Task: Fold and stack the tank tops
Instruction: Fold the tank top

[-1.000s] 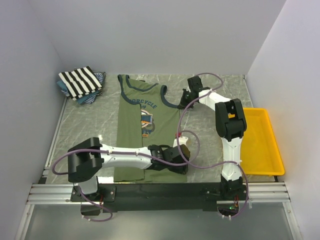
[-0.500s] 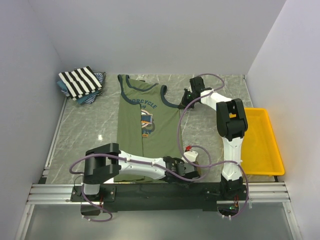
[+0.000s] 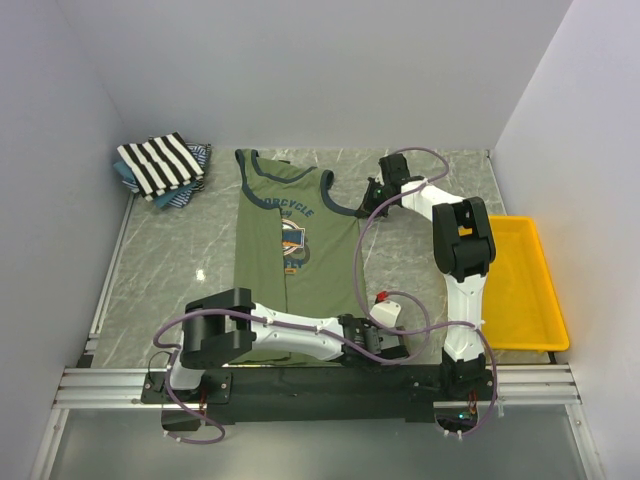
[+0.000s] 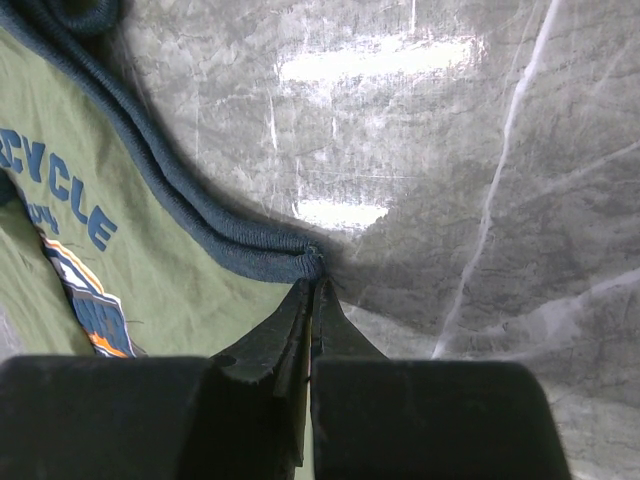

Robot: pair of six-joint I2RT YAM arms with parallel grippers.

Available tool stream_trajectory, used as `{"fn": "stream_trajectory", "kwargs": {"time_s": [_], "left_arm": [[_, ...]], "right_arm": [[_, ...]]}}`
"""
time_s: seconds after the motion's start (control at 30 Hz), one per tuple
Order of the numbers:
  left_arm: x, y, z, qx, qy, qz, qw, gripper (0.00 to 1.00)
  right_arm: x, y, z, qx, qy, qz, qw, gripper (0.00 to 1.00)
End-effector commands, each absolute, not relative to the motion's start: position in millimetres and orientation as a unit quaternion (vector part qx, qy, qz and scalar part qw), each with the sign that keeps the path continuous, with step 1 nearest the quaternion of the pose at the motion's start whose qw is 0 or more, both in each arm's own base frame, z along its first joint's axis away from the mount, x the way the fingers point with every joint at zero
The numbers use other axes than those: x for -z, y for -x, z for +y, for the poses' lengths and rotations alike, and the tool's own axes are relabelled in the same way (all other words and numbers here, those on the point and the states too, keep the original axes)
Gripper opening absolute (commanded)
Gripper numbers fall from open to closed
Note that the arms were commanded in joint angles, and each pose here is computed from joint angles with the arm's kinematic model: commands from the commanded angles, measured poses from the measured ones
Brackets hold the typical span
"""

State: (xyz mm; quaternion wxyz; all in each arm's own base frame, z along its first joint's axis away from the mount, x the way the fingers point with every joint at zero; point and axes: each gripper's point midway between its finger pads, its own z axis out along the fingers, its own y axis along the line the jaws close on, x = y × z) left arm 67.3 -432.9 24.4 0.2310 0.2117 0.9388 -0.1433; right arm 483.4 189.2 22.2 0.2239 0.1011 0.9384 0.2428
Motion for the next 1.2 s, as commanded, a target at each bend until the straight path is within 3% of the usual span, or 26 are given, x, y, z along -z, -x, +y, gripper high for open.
{"fn": "stream_trajectory", "kwargs": {"time_s": [0.0, 0.13, 0.53, 0.83, 1.17], "left_arm": [[-25.4, -66.2, -438.3, 0.139, -0.217, 0.936, 0.241, 0.17], [-36.6, -64.8, -444.0, 0.15, -0.22, 0.932, 0.245, 0.01], [-94.4, -42.3, -476.1, 0.294, -0.225, 0.898, 0.238, 0.01], [-108.5, -43.8, -453.6, 0.338, -0.19, 0.89, 0.239, 0.0], [-103.0, -55.8, -398.9, 0.359, -0.127, 0.896, 0.23, 0.01]], "right_arm": [[-36.7, -487.4, 187.5, -0.25, -0.099, 0.933, 0.24, 0.0], [-39.0, -487.9, 186.4, -0.249, -0.097, 0.933, 0.243, 0.0], [-53.8, -492.6, 161.7, -0.222, -0.112, 0.932, 0.264, 0.0], [-78.3, -500.5, 150.2, -0.21, -0.117, 0.926, 0.29, 0.0], [-100.1, -501.7, 216.2, -0.213, -0.066, 0.925, 0.308, 0.0]]}}
